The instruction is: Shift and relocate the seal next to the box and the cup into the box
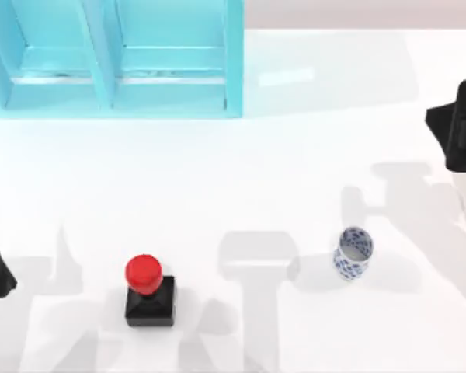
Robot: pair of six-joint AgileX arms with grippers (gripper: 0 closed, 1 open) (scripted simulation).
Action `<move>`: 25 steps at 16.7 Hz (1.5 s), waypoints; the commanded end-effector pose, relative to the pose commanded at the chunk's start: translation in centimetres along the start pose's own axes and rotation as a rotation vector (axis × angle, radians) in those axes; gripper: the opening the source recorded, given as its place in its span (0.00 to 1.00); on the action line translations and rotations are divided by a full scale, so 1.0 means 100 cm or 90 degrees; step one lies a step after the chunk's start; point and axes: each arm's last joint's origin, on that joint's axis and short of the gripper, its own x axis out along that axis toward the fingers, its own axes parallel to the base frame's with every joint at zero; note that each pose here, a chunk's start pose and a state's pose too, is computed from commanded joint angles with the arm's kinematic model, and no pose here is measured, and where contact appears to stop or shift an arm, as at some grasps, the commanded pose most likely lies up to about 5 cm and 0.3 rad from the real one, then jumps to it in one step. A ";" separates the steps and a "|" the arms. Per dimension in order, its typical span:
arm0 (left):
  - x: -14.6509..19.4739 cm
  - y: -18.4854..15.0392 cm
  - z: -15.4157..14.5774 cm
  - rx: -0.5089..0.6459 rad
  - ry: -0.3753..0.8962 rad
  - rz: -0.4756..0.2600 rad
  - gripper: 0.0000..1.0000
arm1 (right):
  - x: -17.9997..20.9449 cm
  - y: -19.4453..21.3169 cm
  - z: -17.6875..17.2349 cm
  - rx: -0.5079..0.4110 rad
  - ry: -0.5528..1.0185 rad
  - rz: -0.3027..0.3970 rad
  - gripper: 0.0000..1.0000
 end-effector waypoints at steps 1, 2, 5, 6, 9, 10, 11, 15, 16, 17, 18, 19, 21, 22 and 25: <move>0.000 0.000 0.000 0.000 0.000 0.000 1.00 | 0.003 0.017 0.018 0.008 0.023 0.009 1.00; 0.000 0.000 0.000 0.000 0.000 0.000 1.00 | 0.008 0.036 0.034 0.015 0.046 0.016 1.00; 0.000 0.000 0.000 0.000 0.000 0.000 1.00 | 0.031 0.097 0.070 0.036 0.114 0.030 1.00; 0.000 0.000 0.000 0.000 0.000 0.000 1.00 | 0.042 0.118 0.077 0.042 0.139 0.030 1.00; 0.000 0.000 0.000 0.000 0.000 0.000 1.00 | 0.083 0.178 0.076 0.053 0.221 0.010 1.00; 0.000 0.000 0.000 0.000 0.000 0.000 1.00 | 0.098 0.197 0.068 0.055 0.251 -0.004 1.00; 0.000 0.000 0.000 0.000 0.000 0.000 1.00 | 0.114 0.213 0.058 0.056 0.281 -0.021 1.00; 0.000 0.000 0.000 0.000 0.000 0.000 1.00 | 0.173 0.261 -0.001 0.047 0.398 -0.116 1.00; 0.000 0.000 0.000 0.000 0.000 0.000 1.00 | 0.184 0.268 -0.017 0.044 0.422 -0.142 1.00; 0.000 0.000 0.000 0.000 0.000 0.000 1.00 | 0.194 0.274 -0.032 0.040 0.443 -0.166 1.00; 0.000 0.000 0.000 0.000 0.000 0.000 1.00 | 0.201 0.277 -0.045 0.037 0.461 -0.187 1.00; 0.000 0.000 0.000 0.000 0.000 0.000 1.00 | 0.206 0.280 -0.055 0.034 0.474 -0.206 1.00; 0.000 0.000 0.000 0.000 0.000 0.000 1.00 | 0.212 0.283 -0.067 0.031 0.490 -0.228 1.00; 0.000 0.000 0.000 0.000 0.000 0.000 1.00 | 0.213 0.283 -0.069 0.031 0.492 -0.230 1.00; 0.000 0.000 0.000 0.000 0.000 0.000 1.00 | 0.213 0.283 -0.069 0.031 0.492 -0.230 1.00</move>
